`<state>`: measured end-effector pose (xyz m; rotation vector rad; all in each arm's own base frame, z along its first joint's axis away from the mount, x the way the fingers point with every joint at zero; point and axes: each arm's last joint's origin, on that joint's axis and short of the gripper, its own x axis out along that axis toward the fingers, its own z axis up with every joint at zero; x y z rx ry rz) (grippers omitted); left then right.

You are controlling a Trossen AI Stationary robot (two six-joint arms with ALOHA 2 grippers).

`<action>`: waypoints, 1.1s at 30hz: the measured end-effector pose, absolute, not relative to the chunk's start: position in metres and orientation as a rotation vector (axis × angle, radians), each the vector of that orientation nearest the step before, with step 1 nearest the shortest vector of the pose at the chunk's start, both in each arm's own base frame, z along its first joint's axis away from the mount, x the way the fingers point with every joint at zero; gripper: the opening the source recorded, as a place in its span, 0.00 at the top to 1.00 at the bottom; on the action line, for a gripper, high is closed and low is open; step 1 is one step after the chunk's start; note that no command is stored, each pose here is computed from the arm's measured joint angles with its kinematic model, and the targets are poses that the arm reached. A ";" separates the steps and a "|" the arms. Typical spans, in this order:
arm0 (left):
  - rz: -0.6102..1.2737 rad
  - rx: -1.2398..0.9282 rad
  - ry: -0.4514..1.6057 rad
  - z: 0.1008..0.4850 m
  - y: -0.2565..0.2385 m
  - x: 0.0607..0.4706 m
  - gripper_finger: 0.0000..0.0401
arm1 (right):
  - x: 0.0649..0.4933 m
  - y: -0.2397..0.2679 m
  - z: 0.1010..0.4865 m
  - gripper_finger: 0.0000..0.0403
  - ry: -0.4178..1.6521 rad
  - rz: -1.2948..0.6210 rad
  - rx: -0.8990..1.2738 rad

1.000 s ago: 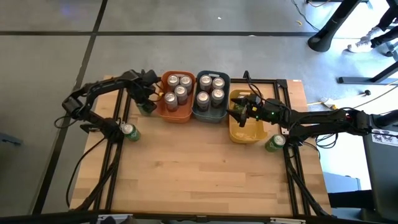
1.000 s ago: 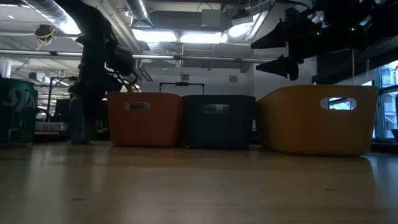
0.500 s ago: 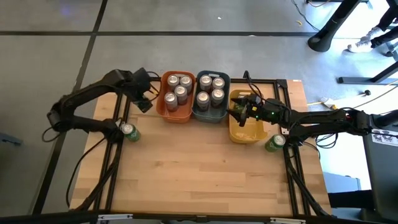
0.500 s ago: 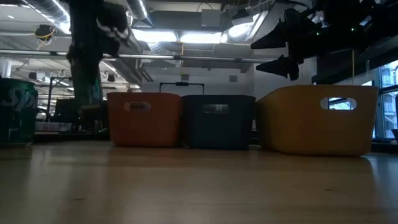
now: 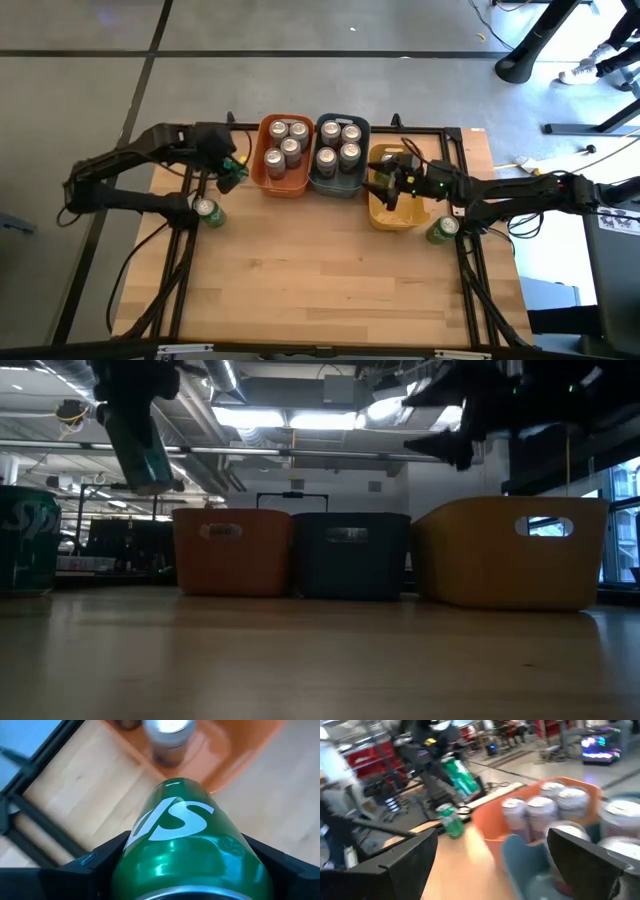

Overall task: Sort soda cans
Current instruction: Put the top green soda can into the yellow bin

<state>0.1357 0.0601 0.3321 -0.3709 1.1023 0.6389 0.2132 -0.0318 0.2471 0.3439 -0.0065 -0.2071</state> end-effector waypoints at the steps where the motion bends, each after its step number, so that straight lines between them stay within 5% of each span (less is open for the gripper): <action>1: 0.620 -0.365 1.087 0.333 0.056 0.137 0.26 | 0.215 -0.027 0.250 0.07 0.000 -0.201 0.329; 17: 0.176 -0.252 0.904 0.331 -0.030 0.202 0.26 | 0.216 0.041 0.265 0.07 0.031 -0.101 0.294; 33: 0.045 -0.141 0.904 0.261 -0.081 0.300 0.26 | 0.246 0.085 0.218 0.09 0.134 -0.083 0.272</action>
